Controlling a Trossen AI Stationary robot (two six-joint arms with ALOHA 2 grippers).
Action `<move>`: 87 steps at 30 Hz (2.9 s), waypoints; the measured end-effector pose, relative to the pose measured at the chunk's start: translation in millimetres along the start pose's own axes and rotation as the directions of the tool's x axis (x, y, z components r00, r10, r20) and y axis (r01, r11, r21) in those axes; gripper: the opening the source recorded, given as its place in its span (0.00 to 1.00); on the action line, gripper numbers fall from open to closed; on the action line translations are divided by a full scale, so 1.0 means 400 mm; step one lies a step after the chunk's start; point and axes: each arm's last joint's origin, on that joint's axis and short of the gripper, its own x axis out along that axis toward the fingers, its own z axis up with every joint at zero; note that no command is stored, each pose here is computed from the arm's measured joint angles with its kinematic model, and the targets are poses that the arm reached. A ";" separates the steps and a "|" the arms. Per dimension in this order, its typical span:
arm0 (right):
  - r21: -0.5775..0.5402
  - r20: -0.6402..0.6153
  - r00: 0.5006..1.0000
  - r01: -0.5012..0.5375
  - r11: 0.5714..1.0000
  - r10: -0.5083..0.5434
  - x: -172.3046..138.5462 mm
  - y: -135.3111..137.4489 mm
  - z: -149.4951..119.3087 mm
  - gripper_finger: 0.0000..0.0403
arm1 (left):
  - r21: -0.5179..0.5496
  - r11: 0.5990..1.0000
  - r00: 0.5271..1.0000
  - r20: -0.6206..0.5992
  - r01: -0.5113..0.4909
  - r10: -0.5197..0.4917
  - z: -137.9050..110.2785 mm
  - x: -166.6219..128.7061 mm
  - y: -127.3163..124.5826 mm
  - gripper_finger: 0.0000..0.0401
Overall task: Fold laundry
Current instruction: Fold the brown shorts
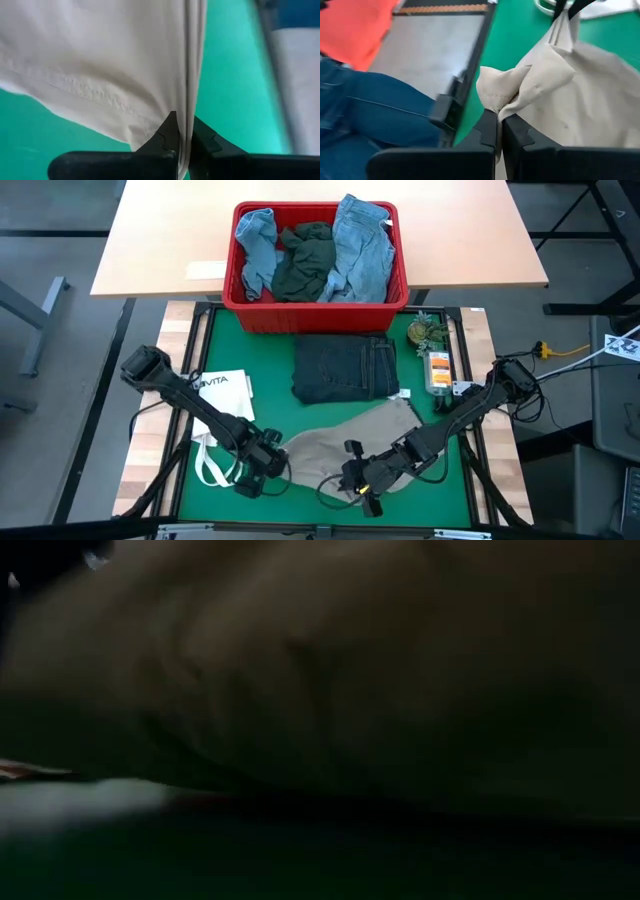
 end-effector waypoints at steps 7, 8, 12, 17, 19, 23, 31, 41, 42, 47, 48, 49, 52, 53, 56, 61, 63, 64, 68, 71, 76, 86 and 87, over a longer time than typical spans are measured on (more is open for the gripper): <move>-0.011 -0.016 0.988 -0.155 0.988 0.155 -0.003 0.035 -0.003 0.02 | -0.038 0.987 0.980 0.127 0.157 -0.151 0.013 -0.127 -0.029 0.01; -0.017 -0.018 0.985 -0.170 0.985 0.170 -0.005 0.046 -0.006 0.02 | -0.028 0.986 0.974 0.157 0.167 -0.160 0.020 -0.147 -0.033 0.01; -0.049 -0.004 0.975 -0.223 0.974 0.223 -0.022 0.097 -0.017 0.02 | 0.046 0.984 0.946 0.272 0.172 -0.178 0.065 -0.211 -0.043 0.01; -0.092 0.046 0.981 -0.182 0.979 0.187 -0.065 0.165 -0.034 0.02 | 0.159 0.986 0.895 0.431 0.050 -0.115 0.125 -0.288 -0.040 0.01; -0.110 0.071 0.988 -0.132 0.985 0.140 -0.083 0.191 -0.047 0.02 | 0.167 0.986 0.876 0.477 -0.012 -0.070 0.143 -0.309 -0.030 0.01; -0.135 0.132 0.990 -0.033 0.990 0.051 -0.111 0.241 -0.075 0.02 | 0.172 0.981 0.836 0.549 -0.091 -0.018 0.181 -0.327 0.006 0.01; -0.012 0.102 0.980 0.175 0.985 -0.173 -0.150 0.290 -0.166 0.02 | 0.092 0.988 0.832 0.552 -0.126 0.055 0.238 -0.266 0.110 0.01; 0.227 -0.085 0.938 0.347 0.910 -0.337 -0.182 0.271 -0.247 0.02 | 0.096 0.971 0.809 0.575 -0.218 0.125 0.290 -0.198 0.246 0.01; 0.257 -0.101 0.930 0.366 0.894 -0.352 -0.184 0.266 -0.251 0.02 | 0.096 0.969 0.810 0.571 -0.227 0.133 0.292 -0.189 0.259 0.01; 0.365 -0.219 0.888 0.458 0.810 -0.404 -0.200 0.243 -0.272 0.02 | 0.080 0.962 0.801 0.574 -0.263 0.171 0.305 -0.159 0.319 0.01; 0.376 -0.245 0.878 0.478 0.794 -0.412 -0.204 0.239 -0.276 0.02 | 0.076 0.961 0.801 0.571 -0.268 0.178 0.306 -0.153 0.330 0.01; 0.384 -0.276 0.866 0.497 0.778 -0.417 -0.207 0.235 -0.281 0.02 | 0.076 0.958 0.800 0.571 -0.275 0.184 0.308 -0.147 0.341 0.01; 0.383 -0.378 0.824 0.555 0.739 -0.423 -0.217 0.224 -0.294 0.02 | 0.078 0.951 0.784 0.588 -0.300 0.199 0.317 -0.132 0.370 0.01; 0.379 -0.405 0.807 0.575 0.725 -0.429 -0.220 0.220 -0.297 0.02 | 0.080 0.948 0.778 0.595 -0.309 0.203 0.320 -0.126 0.378 0.01; 0.367 -0.458 0.761 0.633 0.682 -0.460 -0.232 0.209 -0.306 0.02 | 0.084 0.939 0.765 0.606 -0.333 0.217 0.329 -0.097 0.405 0.02; 0.304 -0.541 0.674 0.714 0.631 -0.503 -0.252 0.192 -0.318 0.02 | 0.081 0.930 0.764 0.599 -0.358 0.241 0.336 -0.038 0.447 0.02; 0.252 -0.568 0.625 0.751 0.610 -0.535 -0.264 0.183 -0.323 0.02 | 0.069 0.929 0.758 0.602 -0.364 0.252 0.337 -0.021 0.466 0.03; 0.223 -0.579 0.598 0.770 0.597 -0.554 -0.270 0.177 -0.325 0.02 | 0.063 0.927 0.753 0.606 -0.369 0.258 0.338 -0.015 0.475 0.03; 0.104 -0.620 0.477 0.837 0.537 -0.623 -0.299 0.157 -0.331 0.02 | 0.047 0.915 0.717 0.638 -0.400 0.281 0.343 -0.015 0.509 0.03; 0.039 -0.621 0.419 0.860 0.508 -0.662 -0.313 0.147 -0.331 0.02 | 0.030 0.912 0.710 0.639 -0.408 0.297 0.339 -0.021 0.530 0.03; -0.035 -0.606 0.410 0.843 0.537 -0.682 -0.307 0.140 -0.343 0.02 | 0.019 0.910 0.699 0.647 -0.413 0.305 0.339 -0.026 0.539 0.03; -0.091 -0.611 0.362 0.851 0.517 -0.704 -0.303 0.124 -0.367 0.08 | -0.004 0.899 0.696 0.631 -0.439 0.343 0.338 -0.023 0.536 0.10; -0.093 -0.613 0.359 0.852 0.516 -0.704 -0.304 0.124 -0.367 0.09 | -0.020 0.889 0.690 0.623 -0.457 0.369 0.337 -0.023 0.538 0.12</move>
